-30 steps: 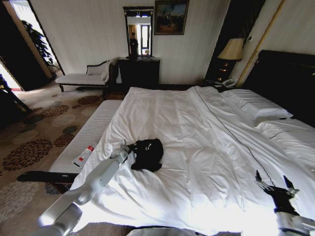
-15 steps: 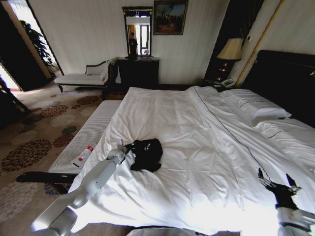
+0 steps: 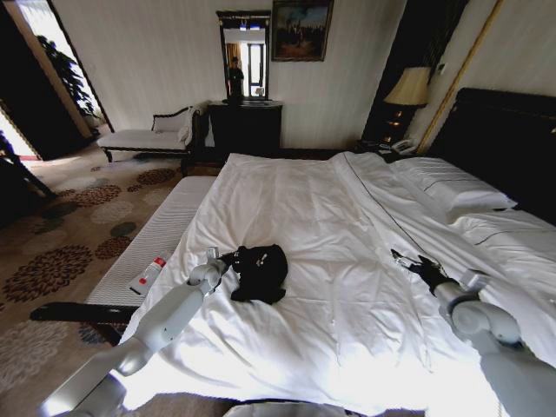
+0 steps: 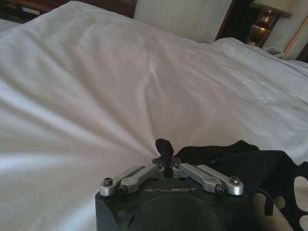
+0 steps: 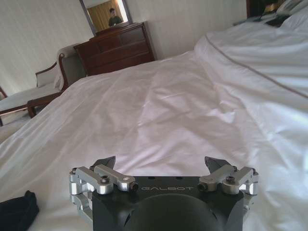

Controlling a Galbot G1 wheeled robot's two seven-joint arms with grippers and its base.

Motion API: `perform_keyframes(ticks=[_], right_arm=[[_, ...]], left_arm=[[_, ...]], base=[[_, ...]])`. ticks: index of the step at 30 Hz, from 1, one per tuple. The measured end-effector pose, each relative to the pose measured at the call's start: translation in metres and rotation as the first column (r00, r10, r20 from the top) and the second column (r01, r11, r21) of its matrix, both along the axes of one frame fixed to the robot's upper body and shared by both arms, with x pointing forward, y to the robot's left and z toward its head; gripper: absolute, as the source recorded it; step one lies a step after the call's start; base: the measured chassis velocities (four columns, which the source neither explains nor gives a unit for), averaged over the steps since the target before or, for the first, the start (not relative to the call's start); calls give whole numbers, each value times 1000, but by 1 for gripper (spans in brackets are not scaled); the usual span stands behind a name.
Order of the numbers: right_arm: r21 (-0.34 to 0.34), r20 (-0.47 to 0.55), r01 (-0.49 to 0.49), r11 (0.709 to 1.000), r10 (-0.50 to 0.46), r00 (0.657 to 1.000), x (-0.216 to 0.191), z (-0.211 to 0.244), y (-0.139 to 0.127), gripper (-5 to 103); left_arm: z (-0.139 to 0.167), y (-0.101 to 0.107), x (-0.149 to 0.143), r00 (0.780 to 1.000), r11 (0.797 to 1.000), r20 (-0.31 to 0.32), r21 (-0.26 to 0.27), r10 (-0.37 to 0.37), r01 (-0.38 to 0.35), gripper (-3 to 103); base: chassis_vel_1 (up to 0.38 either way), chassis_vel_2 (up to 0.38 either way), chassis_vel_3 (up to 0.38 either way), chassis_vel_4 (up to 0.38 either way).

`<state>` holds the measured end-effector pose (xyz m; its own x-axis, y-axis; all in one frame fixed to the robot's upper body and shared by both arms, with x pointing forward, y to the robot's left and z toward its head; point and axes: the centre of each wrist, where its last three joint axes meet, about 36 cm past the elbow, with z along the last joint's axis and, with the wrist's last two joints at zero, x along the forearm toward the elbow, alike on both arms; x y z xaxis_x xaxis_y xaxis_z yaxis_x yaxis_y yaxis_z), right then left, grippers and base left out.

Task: Fold the clothes on the bed.

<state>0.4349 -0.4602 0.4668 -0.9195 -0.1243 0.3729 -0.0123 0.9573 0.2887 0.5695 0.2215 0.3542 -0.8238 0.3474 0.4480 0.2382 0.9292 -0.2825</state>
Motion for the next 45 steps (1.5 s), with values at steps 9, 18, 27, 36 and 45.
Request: perform_keyframes(ticks=[9, 18, 27, 36, 45], right_arm=[[159, -123, -160, 974, 180, 976, 97, -38, 55, 100], [224, -162, -204, 953, 242, 956, 152, -62, 100, 100], [275, -216, -196, 941, 259, 941, 170, -98, 119, 100], [362, -203, -244, 900, 332, 921, 183, -117, 188, 98], [374, -212, -238, 896, 332, 919, 187, -123, 197, 85]], left_arm=[[-9, -6, -3, 1000, 1000, -19, 4, -10, 10, 2], [-9, -23, 2, 999, 999, -20, -17, -28, 28, 2], [-8, -27, 2, 999, 998, -17, -31, -48, 47, 2], [-9, -22, -1, 999, 998, -19, -31, -48, 47, 2], [-7, -22, -4, 999, 998, -16, -33, -51, 51, 2]], base=[[0, 0, 0, 0], [0, 0, 0, 0], [0, 0, 0, 0], [0, 0, 0, 0], [0, 0, 0, 0]])
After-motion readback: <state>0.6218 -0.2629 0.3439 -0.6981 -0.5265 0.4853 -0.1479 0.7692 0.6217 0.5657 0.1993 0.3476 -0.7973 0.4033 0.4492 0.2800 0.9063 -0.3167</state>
